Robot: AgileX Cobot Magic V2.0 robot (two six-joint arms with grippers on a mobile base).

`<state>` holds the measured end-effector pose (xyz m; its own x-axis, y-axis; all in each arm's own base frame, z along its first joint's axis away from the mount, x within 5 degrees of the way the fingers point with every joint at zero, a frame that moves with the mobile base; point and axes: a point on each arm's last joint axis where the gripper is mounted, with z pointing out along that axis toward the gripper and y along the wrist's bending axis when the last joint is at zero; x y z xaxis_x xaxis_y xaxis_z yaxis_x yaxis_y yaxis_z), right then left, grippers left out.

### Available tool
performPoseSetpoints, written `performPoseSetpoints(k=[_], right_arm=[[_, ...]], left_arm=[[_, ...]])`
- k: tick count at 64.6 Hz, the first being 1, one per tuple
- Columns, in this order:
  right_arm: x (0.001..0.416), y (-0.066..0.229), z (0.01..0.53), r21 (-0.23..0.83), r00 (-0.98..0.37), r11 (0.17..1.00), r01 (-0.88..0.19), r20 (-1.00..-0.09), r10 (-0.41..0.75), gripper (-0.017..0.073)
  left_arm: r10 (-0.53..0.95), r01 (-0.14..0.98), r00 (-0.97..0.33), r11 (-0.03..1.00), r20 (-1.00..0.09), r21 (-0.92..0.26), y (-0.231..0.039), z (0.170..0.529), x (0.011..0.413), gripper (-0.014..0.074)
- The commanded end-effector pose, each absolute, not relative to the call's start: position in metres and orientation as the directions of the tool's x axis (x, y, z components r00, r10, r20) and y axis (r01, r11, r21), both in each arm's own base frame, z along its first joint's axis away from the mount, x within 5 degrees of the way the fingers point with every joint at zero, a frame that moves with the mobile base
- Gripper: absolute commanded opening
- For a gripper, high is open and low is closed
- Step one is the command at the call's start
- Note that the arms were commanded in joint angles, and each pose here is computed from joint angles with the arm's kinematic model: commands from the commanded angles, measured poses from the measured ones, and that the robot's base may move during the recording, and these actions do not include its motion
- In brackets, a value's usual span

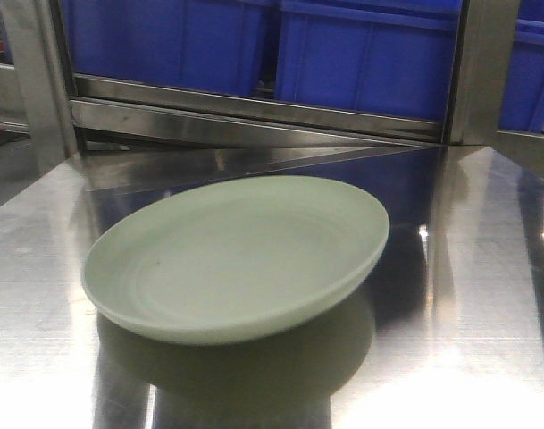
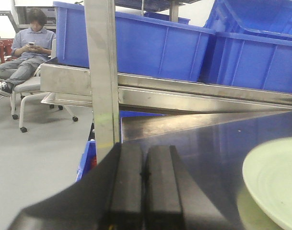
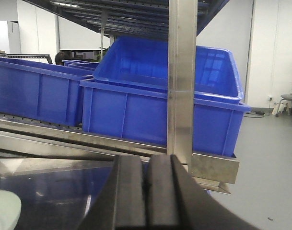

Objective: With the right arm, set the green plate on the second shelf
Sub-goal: 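Move the right gripper toward the rim of the pale green plate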

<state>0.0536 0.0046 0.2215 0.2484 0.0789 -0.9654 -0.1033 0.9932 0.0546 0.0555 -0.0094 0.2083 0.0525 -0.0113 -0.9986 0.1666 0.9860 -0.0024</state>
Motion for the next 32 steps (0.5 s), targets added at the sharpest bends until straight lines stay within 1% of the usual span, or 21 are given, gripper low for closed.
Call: performPoseSetpoints(k=[1, 17, 22, 26, 29, 31, 32], right_arm=[[0.048, 0.004, 0.235, 0.038, 0.362, 0.994, -0.104, -0.929, 0.074, 0.0047], [0.048, 0.004, 0.236, 0.038, 0.365, 0.994, -0.104, -0.928, 0.074, 0.0047], [0.046, 0.004, 0.240, 0.038, 0.416, 0.994, -0.105, -0.906, 0.078, 0.0047], [0.042, 0.003, 0.247, 0.037, 0.493, 0.994, -0.107, -0.866, 0.085, 0.0047], [0.038, 0.003, 0.254, 0.041, 0.570, 0.993, -0.112, -0.816, 0.098, 0.0047], [0.034, 0.002, 0.260, 0.052, 0.628, 0.991, -0.124, -0.769, 0.119, 0.0047], [0.029, 0.002, 0.265, 0.063, 0.680, 0.988, -0.140, -0.719, 0.142, 0.0047]], left_arm=[[-0.028, 0.169, 0.118, 0.986, -0.993, -0.008, -0.009, 0.204, 0.055, 0.0130], [-0.028, 0.169, 0.118, 0.986, -0.993, -0.008, -0.009, 0.204, 0.055, 0.0130], [-0.028, 0.169, 0.118, 0.986, -0.993, -0.008, -0.009, 0.204, 0.055, 0.0130], [-0.028, 0.169, 0.118, 0.986, -0.993, -0.008, -0.009, 0.204, 0.055, 0.0130], [-0.028, 0.169, 0.118, 0.986, -0.993, -0.008, -0.009, 0.204, 0.055, 0.0130], [-0.028, 0.169, 0.118, 0.986, -0.993, -0.008, -0.009, 0.204, 0.055, 0.0130], [-0.028, 0.169, 0.118, 0.986, -0.993, -0.008, -0.009, 0.204, 0.055, 0.0130]])
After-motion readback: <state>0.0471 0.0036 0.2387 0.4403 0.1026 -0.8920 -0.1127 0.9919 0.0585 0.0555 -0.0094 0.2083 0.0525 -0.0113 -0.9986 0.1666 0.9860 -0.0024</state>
